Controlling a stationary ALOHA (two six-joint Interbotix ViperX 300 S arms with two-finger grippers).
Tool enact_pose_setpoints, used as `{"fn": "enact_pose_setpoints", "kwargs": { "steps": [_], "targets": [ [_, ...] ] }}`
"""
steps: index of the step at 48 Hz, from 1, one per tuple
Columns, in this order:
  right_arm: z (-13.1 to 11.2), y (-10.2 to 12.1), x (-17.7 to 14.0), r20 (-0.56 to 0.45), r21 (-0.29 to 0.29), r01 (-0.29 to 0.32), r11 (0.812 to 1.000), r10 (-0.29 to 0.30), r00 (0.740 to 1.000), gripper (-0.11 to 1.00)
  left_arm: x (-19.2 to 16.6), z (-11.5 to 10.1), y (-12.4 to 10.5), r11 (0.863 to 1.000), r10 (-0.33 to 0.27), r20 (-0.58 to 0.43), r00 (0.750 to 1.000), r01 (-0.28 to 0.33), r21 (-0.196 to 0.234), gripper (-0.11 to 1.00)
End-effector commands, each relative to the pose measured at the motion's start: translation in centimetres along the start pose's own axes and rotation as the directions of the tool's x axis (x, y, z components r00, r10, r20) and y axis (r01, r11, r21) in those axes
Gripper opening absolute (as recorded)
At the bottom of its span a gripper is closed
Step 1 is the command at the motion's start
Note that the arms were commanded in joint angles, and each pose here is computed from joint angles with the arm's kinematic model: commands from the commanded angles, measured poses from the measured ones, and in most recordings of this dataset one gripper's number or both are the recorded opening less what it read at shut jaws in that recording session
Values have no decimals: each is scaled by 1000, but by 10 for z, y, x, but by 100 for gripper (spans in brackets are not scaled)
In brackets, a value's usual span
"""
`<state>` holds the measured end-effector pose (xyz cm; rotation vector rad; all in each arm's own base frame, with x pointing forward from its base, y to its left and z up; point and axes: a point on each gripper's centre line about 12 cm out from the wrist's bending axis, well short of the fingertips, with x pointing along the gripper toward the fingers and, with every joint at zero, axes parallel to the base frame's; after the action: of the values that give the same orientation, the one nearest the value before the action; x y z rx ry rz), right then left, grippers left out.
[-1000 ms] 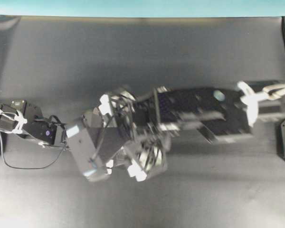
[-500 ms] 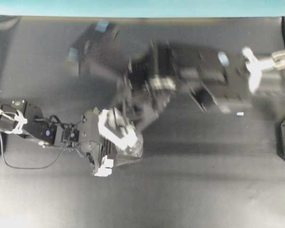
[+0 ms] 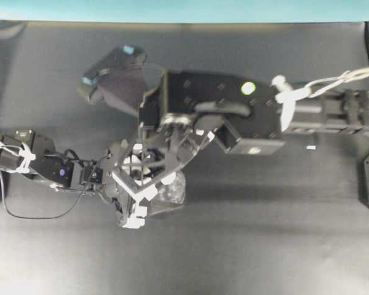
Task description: Open the bottle cap by holding the bottle with the left arm and twisting the cap with the right arm.
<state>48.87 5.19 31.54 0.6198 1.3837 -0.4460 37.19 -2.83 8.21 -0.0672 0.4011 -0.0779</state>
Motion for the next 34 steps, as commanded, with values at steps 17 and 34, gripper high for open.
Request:
{"fn": "enact_pose_setpoints", "kwargs": {
  "steps": [17,34],
  "targets": [
    [-17,4,22,12,-27,-18,999,18,1000,75,0,-3,-2,1000,-5,-16,1000,5,-7,80],
    [-18,8,25,57,-90,-61,994,66,996,36,1,-3,-2,1000,-6,-14,1000,6,-6,80]
  ]
}}
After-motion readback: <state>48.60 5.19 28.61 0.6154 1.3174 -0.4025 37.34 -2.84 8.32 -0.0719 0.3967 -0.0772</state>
